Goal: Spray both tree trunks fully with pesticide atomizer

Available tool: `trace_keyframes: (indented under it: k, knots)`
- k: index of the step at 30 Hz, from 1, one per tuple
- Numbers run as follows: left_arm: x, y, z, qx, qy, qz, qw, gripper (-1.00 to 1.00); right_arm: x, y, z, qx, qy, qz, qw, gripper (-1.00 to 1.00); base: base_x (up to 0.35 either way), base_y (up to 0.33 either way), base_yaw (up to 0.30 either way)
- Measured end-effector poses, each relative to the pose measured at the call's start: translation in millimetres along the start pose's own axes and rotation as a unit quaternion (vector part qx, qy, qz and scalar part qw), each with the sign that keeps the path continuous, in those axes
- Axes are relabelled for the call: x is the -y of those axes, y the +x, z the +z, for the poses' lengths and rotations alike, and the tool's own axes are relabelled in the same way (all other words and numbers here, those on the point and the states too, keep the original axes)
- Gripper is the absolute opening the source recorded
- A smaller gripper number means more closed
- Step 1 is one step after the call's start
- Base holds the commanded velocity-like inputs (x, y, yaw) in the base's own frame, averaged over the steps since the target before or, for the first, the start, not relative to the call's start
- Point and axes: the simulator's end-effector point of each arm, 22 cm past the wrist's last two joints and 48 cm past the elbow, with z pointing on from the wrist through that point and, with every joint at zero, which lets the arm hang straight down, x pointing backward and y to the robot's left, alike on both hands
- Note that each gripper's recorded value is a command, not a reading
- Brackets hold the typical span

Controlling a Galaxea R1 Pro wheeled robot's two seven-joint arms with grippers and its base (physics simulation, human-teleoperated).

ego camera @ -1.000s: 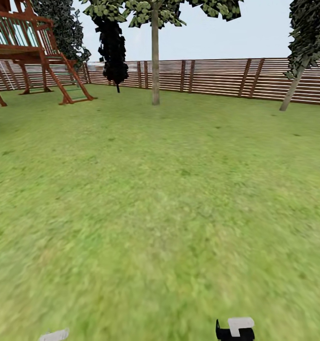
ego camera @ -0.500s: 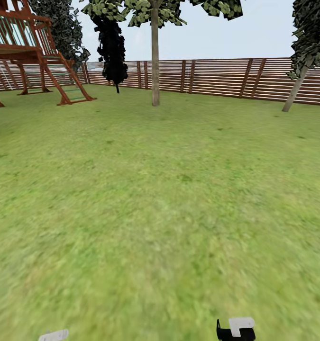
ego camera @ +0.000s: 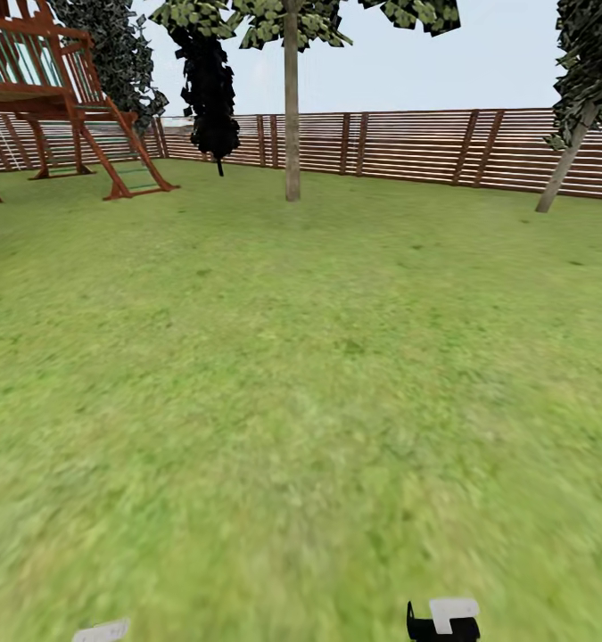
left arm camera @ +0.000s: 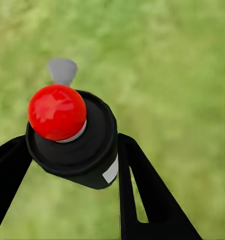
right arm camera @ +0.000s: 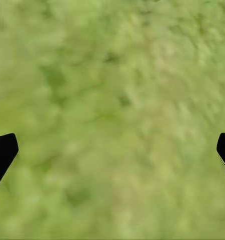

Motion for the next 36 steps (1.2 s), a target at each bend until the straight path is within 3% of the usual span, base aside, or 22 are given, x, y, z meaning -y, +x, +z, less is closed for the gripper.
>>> trace_keyframes:
  k: [36]
  knots:
    - [-0.3, 0.3, -0.1, 0.0, 0.0, 0.0, 1.0, -1.0, 0.1, -0.1, 0.2, 0.0, -0.002, -0.002, 1.0, 1.0, 0.338, 0.0, 0.0]
